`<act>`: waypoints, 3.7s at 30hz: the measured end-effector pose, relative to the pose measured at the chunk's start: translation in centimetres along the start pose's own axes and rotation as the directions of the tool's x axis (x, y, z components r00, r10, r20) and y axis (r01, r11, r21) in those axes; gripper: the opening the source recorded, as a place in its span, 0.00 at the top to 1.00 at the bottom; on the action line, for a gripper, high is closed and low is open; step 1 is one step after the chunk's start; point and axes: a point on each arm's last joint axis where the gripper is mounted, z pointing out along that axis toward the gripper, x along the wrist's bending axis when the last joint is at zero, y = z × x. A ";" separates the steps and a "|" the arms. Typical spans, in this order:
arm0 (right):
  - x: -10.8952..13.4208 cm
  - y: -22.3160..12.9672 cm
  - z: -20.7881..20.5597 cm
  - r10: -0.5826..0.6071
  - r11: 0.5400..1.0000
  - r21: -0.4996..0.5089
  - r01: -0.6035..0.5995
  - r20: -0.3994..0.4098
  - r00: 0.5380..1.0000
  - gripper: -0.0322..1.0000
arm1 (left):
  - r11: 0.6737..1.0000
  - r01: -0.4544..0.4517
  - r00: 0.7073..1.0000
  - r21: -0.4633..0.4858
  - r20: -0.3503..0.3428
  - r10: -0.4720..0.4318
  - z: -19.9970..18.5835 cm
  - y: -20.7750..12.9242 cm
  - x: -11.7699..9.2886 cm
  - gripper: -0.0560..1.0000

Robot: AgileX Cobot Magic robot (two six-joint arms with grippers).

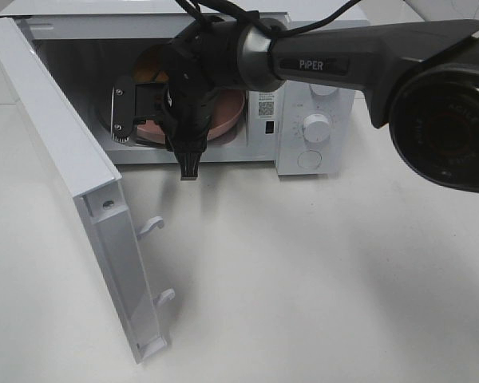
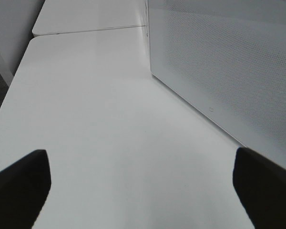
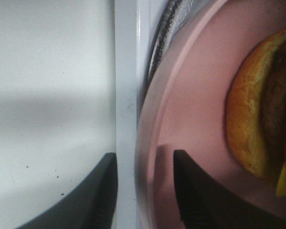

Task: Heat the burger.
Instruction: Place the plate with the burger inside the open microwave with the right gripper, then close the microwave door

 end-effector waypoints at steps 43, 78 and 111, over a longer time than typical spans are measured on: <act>5.0 -4.7 -11.7 0.028 0.998 -0.051 -0.032 -0.066 0.997 0.30 | 1.000 0.000 1.000 0.000 0.000 0.000 0.0 0.0 0.0 0.04; 11.3 -12.5 -23.9 0.637 0.770 0.076 -0.633 -0.071 0.767 0.30 | 1.000 0.000 1.000 0.000 0.000 0.000 0.0 0.0 0.0 0.04; 11.1 -21.0 -34.0 0.954 0.219 0.090 -0.971 0.189 0.233 0.30 | 1.000 0.000 1.000 0.000 0.000 0.000 0.0 0.0 0.0 0.04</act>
